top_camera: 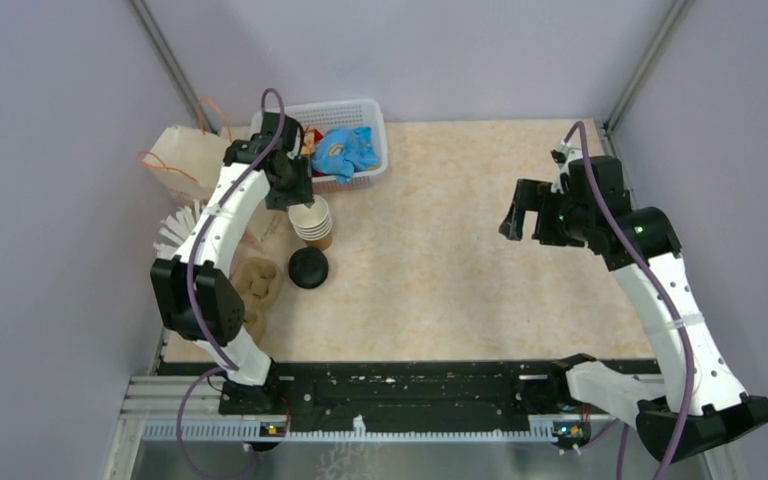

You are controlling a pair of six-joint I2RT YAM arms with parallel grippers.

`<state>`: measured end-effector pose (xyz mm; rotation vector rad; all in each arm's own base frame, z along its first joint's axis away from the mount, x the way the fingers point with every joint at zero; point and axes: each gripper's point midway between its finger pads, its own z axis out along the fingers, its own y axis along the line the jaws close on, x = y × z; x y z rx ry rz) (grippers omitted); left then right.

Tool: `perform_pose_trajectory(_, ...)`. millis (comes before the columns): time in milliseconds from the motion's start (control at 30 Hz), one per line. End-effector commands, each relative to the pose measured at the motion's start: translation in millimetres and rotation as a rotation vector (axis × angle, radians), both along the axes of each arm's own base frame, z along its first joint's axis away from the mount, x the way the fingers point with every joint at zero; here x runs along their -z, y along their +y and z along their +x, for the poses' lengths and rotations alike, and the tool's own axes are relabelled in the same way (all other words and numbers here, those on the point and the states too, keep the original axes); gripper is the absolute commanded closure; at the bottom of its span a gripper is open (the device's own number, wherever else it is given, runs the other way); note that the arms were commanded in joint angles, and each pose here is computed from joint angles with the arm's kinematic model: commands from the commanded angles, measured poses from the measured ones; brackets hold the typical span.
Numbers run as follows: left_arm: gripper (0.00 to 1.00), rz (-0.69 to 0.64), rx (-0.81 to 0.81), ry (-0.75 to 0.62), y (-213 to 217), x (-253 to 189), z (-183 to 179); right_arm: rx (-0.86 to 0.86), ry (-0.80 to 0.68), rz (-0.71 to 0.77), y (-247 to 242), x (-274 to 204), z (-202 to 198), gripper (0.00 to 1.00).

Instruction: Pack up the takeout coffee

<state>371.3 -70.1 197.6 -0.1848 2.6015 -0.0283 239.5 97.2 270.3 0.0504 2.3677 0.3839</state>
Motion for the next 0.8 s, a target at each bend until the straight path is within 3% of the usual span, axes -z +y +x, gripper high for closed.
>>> perform_pose_trajectory(0,0.42,0.042,-0.013,0.003,18,14,5,-0.031,-0.055,0.005,5,-9,10,0.01)
perform_pose_trajectory(667,0.72,0.096,-0.021,0.047,28,37,15,-0.060,-0.055,0.007,12,-2,25,0.01)
perform_pose_trajectory(767,0.81,0.100,-0.024,0.054,29,37,14,-0.061,-0.048,0.009,13,1,25,0.01)
